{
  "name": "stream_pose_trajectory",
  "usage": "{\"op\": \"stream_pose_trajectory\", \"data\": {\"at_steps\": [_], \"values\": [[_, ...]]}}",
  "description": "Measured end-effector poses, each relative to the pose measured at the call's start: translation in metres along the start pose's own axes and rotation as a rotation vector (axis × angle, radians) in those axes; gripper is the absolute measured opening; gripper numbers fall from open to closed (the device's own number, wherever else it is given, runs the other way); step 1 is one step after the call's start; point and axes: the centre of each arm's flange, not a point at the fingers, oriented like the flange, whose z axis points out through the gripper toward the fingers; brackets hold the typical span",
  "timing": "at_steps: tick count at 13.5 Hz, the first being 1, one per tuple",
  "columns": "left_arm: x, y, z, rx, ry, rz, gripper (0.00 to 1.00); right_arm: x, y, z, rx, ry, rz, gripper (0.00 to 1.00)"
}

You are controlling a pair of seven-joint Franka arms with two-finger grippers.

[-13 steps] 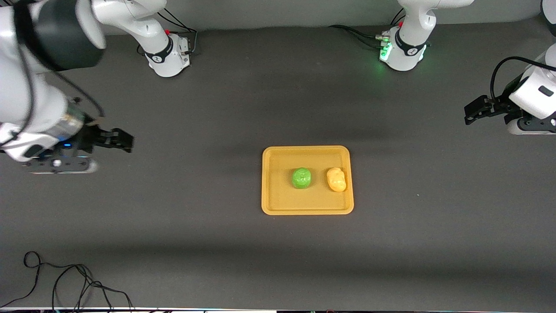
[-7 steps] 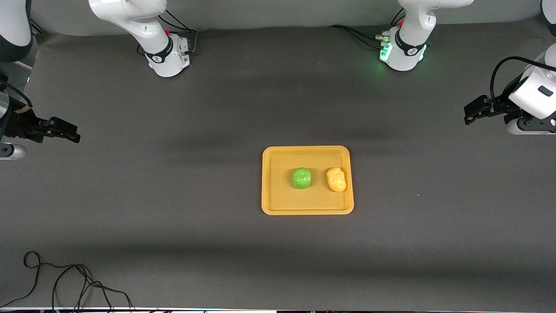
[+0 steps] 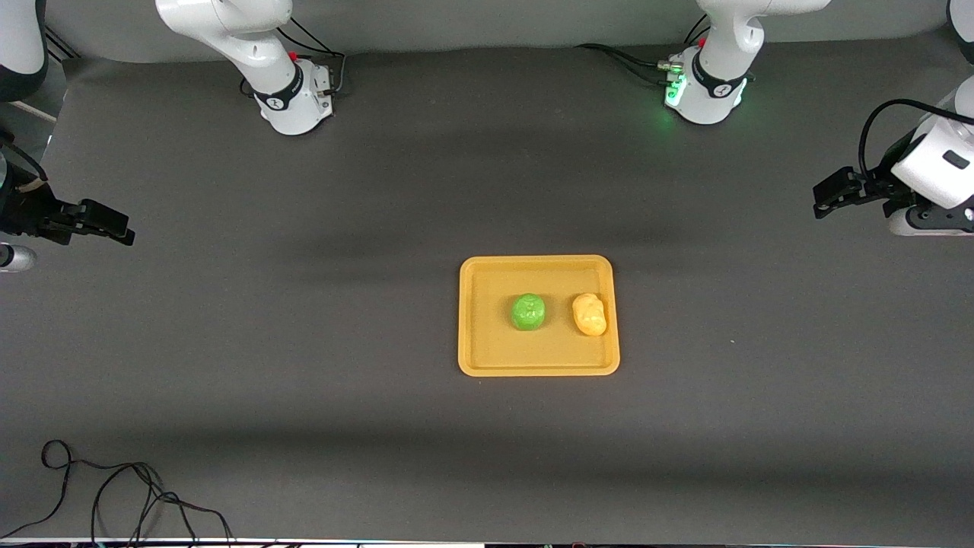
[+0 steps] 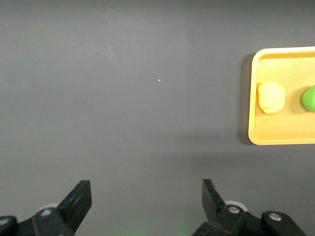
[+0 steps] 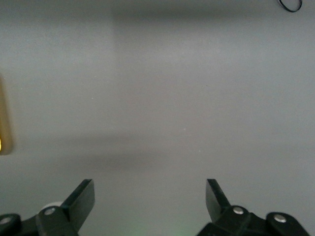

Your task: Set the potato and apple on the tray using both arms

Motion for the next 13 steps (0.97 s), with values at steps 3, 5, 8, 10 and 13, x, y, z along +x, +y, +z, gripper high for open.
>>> {"op": "stream_pose_trajectory", "data": {"at_steps": [3,5,8,10,13], "values": [[0.0,0.0,0.0,0.0,0.0,0.0,1.0,-0.0037,0.0026,0.003,0.001,-0.034,0.013,1.0],[0.0,-0.0001,0.0001,0.0,0.0,0.0,1.0,-0.0041,0.0019,0.0033,0.002,-0.038,0.013,1.0],[0.0,-0.0002,0.0001,0.0,0.0,-0.001,1.0,-0.0041,0.0018,0.0032,0.003,-0.038,0.013,1.0],[0.0001,-0.0003,0.0001,0.0,0.0,-0.001,1.0,-0.0042,0.0018,0.003,0.003,-0.037,0.013,1.0],[0.0001,-0.0003,0.0001,0.0,0.0,-0.001,1.0,-0.0046,0.0019,0.0018,0.003,-0.035,0.013,1.0]]}}
